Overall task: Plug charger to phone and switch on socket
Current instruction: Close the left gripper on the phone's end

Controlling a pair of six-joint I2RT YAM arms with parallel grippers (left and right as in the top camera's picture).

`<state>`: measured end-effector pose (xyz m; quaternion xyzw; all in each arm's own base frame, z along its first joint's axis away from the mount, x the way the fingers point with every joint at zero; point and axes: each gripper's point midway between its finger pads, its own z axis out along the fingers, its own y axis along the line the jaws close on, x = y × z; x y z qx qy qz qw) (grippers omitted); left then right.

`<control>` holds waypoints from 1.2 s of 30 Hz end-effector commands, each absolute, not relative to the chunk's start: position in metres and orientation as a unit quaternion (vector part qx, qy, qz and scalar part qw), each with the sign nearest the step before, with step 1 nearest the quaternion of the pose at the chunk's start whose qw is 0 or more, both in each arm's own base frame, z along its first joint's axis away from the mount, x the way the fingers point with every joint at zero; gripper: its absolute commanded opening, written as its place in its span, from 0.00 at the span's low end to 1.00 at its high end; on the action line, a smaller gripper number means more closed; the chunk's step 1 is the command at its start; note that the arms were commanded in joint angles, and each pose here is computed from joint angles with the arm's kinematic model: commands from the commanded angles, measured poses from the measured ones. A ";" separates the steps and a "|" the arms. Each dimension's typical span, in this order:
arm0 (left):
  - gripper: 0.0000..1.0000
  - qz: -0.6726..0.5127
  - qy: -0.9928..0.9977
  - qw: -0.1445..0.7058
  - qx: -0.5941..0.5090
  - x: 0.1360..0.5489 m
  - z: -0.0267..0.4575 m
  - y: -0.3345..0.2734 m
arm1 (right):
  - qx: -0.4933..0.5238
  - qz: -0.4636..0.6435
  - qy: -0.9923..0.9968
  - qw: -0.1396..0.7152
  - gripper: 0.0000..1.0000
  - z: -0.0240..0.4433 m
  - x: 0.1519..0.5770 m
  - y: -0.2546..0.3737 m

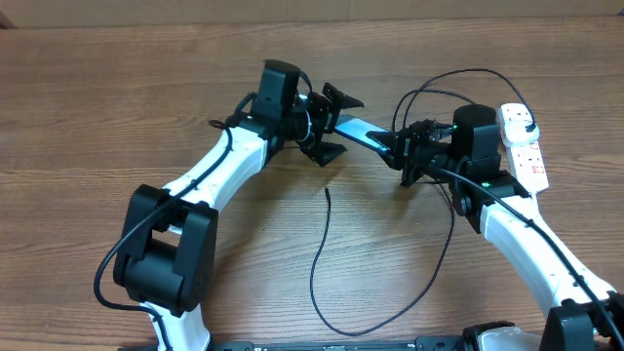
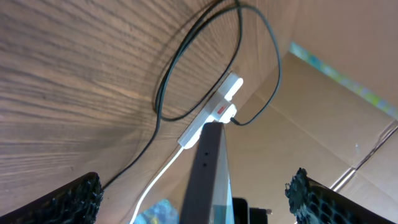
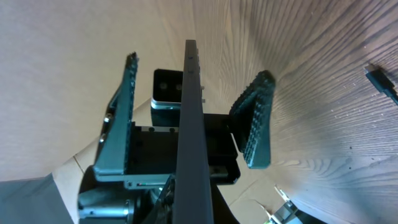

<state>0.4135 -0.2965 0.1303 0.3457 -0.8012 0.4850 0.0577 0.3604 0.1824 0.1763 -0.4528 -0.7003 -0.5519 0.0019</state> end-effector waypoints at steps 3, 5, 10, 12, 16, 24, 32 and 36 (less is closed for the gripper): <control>0.98 0.485 -0.798 0.060 0.351 0.408 0.138 -0.306 | -0.443 -0.560 -0.700 -0.007 0.04 0.187 0.363 0.188; 0.98 0.485 -0.799 0.060 0.351 0.407 0.137 -0.306 | -0.443 -0.560 -0.700 -0.007 0.04 0.187 0.363 0.188; 0.86 0.484 -0.799 0.061 0.351 0.407 0.137 -0.306 | -0.443 -0.560 -0.700 -0.007 0.04 0.187 0.363 0.188; 0.82 0.484 -0.799 0.061 0.351 0.407 0.137 -0.306 | -0.442 -0.560 -0.700 -0.007 0.04 0.187 0.363 0.188; 0.70 0.484 -0.799 0.061 0.351 0.407 0.137 -0.306 | -0.442 -0.561 -0.700 -0.007 0.04 0.188 0.363 0.189; 0.45 0.484 -0.799 0.061 0.351 0.407 0.137 -0.306 | -0.441 -0.561 -0.701 -0.006 0.04 0.188 0.363 0.189; 0.30 0.484 -0.800 0.060 0.351 0.406 0.137 -0.307 | -0.441 -0.561 -0.700 -0.006 0.04 0.188 0.363 0.189; 0.23 0.481 -0.802 0.057 0.350 0.405 0.136 -0.309 | -0.441 -0.561 -0.701 -0.005 0.04 0.188 0.363 0.189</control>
